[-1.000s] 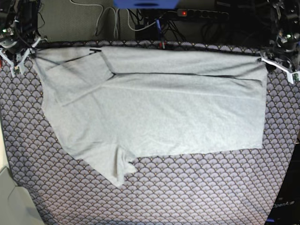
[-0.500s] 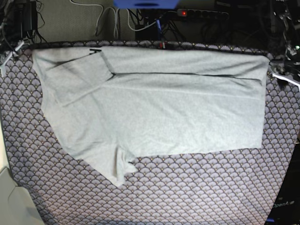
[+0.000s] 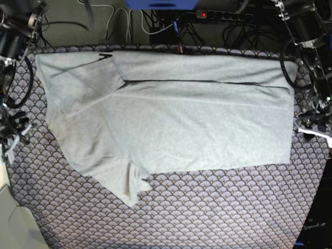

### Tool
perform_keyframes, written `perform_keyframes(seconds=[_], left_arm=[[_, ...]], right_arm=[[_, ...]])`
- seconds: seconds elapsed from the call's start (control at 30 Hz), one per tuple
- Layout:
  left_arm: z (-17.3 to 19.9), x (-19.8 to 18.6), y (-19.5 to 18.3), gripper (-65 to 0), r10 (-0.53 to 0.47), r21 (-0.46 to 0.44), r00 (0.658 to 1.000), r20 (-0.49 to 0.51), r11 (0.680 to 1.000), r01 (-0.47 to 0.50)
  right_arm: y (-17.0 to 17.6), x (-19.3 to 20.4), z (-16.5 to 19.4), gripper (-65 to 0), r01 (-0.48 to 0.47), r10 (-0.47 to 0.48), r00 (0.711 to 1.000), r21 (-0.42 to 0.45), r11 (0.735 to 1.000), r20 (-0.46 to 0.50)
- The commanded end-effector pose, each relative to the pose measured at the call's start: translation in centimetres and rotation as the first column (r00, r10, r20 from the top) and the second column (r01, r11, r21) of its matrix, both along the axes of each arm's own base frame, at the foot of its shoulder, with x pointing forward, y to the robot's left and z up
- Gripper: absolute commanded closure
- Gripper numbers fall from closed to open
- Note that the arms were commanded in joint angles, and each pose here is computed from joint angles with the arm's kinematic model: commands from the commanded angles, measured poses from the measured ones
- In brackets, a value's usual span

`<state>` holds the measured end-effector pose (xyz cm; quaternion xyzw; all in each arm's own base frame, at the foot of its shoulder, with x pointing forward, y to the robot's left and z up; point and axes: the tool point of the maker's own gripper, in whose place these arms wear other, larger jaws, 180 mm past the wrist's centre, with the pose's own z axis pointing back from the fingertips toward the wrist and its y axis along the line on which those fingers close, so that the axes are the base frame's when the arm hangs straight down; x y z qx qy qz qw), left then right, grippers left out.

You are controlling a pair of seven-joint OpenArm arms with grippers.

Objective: Fold the T-shirt properly
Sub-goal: 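Release the shirt and move both grippers toward the hem side, then lower both grippers onto the shirt's hem corners and grasp them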

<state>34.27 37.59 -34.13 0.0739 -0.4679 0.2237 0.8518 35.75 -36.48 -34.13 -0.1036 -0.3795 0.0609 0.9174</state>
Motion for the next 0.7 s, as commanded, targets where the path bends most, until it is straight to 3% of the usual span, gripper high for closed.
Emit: perform_keyframes(seconds=[0.0, 0.17, 0.33, 0.67], left_arm=[[1.8, 1.3, 0.9, -36.8, 0.003, 0.029, 0.999, 0.048, 1.0, -0.004], [1.4, 4.7, 0.3, -36.8, 0.002, -0.025, 0.999, 0.049, 1.0, -0.001], [0.6, 6.0, 0.8, -36.8, 0.032, -0.068, 0.999, 0.039, 0.997, -0.029], [-1.4, 6.0, 1.8, -36.8, 0.068, -0.085, 0.997, 0.021, 0.994, -0.066]], right_arm=[[-0.6, 2.0, 1.9, -33.6, -0.006, 0.007, 0.998, -0.02, 1.0, 0.061], [1.0, 7.2, -0.1, -34.6, -0.061, 0.06, 0.996, 0.018, 0.998, 0.07], [1.9, 8.3, -2.3, -36.2, -0.065, 0.061, 0.997, 0.089, 0.994, 0.053], [9.9, 11.5, -2.2, -40.4, -0.205, 0.194, 0.977, 0.135, 0.969, 0.092]])
